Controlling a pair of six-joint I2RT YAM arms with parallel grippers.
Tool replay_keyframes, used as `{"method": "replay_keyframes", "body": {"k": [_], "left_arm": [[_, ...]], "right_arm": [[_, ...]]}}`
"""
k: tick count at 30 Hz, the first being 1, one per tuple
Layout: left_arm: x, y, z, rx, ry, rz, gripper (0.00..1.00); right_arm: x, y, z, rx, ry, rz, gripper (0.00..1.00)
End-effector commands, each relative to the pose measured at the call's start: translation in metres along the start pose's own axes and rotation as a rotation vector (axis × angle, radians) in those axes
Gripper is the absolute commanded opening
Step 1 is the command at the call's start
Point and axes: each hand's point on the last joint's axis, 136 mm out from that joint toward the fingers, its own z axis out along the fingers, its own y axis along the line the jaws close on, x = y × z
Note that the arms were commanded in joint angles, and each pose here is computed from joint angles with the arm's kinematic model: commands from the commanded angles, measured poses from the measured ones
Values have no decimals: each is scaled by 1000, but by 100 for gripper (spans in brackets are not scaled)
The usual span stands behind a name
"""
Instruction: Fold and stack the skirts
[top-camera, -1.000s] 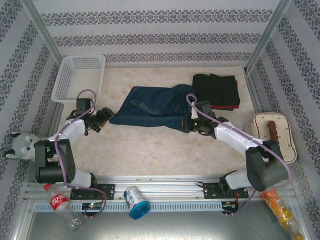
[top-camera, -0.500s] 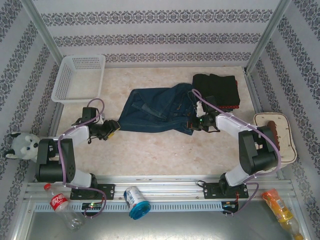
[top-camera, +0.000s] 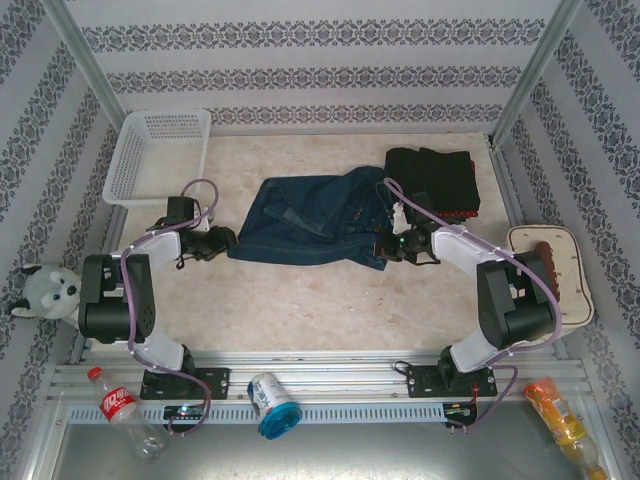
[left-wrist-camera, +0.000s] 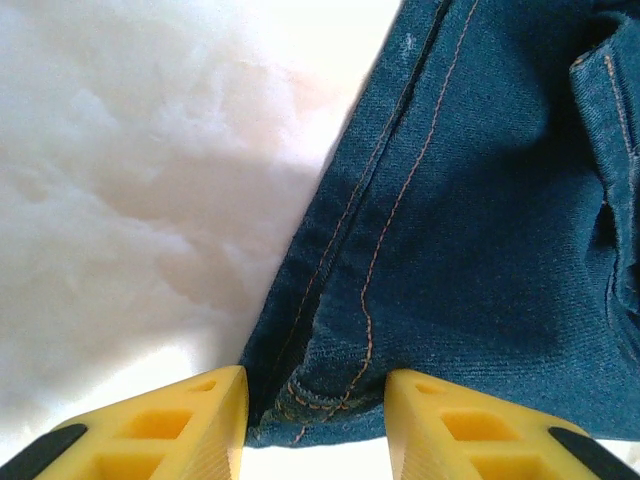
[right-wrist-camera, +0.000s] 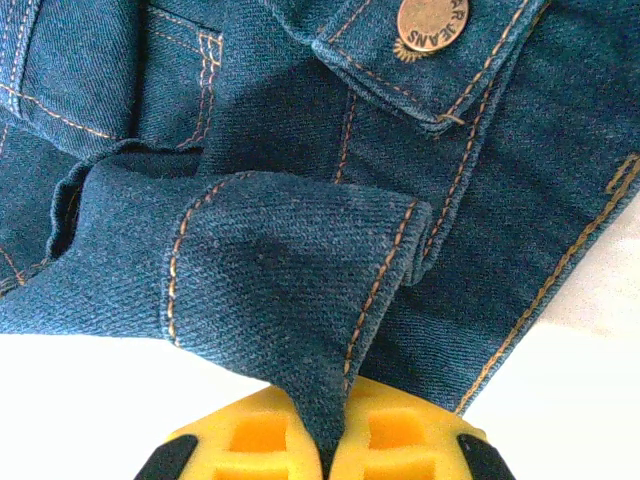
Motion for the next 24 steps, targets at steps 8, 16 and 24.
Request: {"method": "replay_keyframes", "body": {"k": [8,16,24], "left_arm": [[9,-6,12,56,77,72,39],[6,-17,-2,104,6,72,0],[-62,-90,-155,224,-384,28,0]], "right_arm": [[-6,0,-1,-14,3,18,0],[-14,13,-15,-77,-25,1,0],[-51,89,-132,-366,-202,-192,0]]}}
